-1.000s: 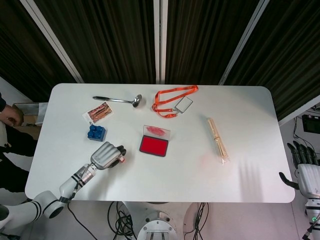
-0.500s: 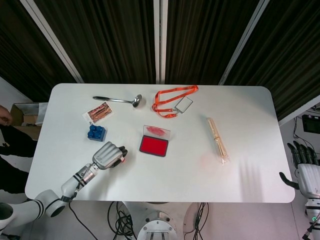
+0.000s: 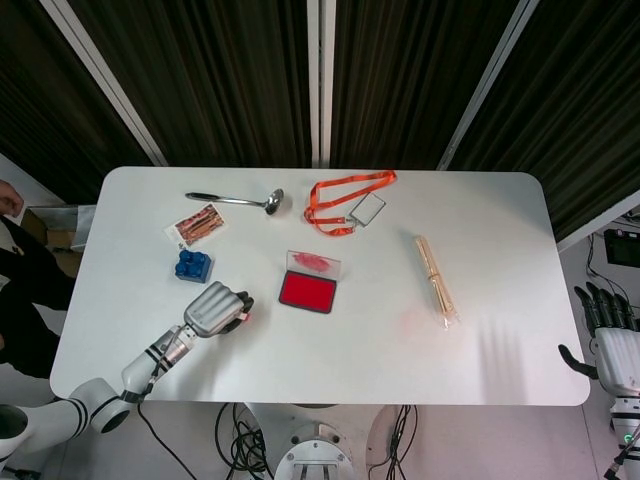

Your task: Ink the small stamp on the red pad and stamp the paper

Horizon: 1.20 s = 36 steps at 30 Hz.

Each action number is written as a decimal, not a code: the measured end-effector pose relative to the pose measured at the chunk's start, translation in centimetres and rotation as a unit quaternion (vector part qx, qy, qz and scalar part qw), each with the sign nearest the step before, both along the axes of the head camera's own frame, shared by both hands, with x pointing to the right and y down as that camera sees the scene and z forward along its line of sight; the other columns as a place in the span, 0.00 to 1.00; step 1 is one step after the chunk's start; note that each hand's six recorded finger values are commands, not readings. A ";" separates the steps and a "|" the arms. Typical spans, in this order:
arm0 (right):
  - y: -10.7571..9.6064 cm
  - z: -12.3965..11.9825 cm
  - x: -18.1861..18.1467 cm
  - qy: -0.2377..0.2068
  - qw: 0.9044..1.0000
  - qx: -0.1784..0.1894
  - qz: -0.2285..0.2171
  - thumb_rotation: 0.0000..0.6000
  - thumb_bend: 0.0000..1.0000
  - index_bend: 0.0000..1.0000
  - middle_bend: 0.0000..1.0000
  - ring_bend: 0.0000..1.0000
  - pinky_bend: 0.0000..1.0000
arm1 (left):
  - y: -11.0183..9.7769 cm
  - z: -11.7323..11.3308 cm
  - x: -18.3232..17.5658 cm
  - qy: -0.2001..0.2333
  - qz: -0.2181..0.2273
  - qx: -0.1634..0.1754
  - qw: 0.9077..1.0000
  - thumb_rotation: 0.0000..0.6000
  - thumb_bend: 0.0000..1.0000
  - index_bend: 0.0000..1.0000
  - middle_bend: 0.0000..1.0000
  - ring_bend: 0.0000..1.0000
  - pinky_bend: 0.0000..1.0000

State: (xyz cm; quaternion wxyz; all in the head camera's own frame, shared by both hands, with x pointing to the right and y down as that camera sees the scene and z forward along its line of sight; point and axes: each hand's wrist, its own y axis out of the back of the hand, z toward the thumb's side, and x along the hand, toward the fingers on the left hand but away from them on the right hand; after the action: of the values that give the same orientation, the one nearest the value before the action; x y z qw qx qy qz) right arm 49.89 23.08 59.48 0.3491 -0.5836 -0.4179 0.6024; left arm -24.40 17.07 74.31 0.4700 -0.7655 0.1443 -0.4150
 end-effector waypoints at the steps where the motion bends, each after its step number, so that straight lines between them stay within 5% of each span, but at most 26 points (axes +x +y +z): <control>1: 0.0 0.0 0.0 0.000 1.000 0.000 0.000 1.00 0.15 0.00 0.00 0.00 0.00 | 0.0 0.0 0.0 0.000 0.000 0.000 1.000 1.00 0.35 0.55 0.54 0.95 1.00; 12: 0.1 -0.1 0.1 0.001 1.000 0.001 0.003 1.00 0.16 0.00 0.00 0.00 0.00 | -0.5 -0.7 0.3 0.015 -0.011 -0.002 1.000 1.00 0.38 0.59 0.58 0.95 1.00; 21: 0.1 0.1 0.1 0.000 1.000 0.000 0.003 1.00 0.16 0.00 0.00 0.00 0.00 | -2.9 -2.4 1.5 0.075 -0.059 -0.041 0.995 1.00 0.38 0.60 0.59 0.96 1.00; 28: 0.1 0.2 0.0 -0.001 1.000 -0.001 0.003 1.00 0.16 0.00 0.00 0.00 0.00 | -6.4 -3.4 5.4 0.124 -0.067 -0.069 0.988 1.00 0.38 0.61 0.60 0.96 1.00; 36: 0.0 0.2 0.2 0.000 1.000 -0.002 0.005 1.00 0.16 0.00 0.00 0.00 0.00 | -6.7 -2.5 10.8 0.149 -0.051 -0.080 0.984 1.00 0.39 0.61 0.60 0.96 1.00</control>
State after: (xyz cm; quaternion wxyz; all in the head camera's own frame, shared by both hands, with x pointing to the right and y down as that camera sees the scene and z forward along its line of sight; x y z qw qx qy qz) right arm 50.06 23.13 59.70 0.3449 -0.5825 -0.4191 0.6050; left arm -13.64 10.40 71.78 0.3586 -0.8457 0.2174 -0.3300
